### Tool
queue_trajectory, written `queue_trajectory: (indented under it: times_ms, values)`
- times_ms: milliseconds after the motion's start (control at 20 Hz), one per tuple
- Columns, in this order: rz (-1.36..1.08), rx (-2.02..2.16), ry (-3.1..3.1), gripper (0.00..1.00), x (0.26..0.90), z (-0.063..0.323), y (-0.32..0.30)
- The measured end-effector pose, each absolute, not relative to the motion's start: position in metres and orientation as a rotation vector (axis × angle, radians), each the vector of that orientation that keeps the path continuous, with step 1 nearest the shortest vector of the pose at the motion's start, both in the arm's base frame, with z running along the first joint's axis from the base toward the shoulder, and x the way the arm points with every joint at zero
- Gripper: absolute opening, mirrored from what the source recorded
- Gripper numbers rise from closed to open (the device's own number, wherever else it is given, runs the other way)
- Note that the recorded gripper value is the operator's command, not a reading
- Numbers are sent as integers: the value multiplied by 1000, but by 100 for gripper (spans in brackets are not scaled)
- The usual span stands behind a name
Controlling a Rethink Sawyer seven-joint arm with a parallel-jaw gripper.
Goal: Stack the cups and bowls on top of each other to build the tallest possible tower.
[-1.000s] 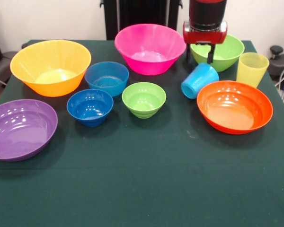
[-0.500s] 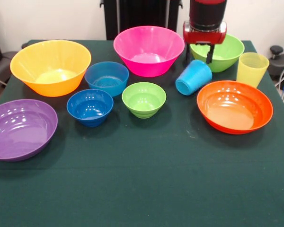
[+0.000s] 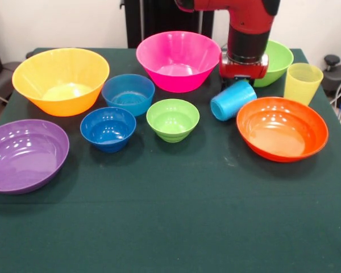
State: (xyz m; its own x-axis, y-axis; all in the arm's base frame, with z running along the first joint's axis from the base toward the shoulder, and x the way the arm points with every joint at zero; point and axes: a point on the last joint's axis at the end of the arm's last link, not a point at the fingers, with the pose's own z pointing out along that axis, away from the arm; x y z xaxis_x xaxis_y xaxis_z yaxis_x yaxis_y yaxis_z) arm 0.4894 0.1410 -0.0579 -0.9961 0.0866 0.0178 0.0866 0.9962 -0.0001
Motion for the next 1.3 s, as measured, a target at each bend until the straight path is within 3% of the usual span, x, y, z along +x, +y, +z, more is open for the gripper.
queue_trajectory:
  times_ms: [800,1300]
  values:
    - [122,-44,-3164,100,489,-56,151]
    - [332,25,-3110,100,496,-56,169]
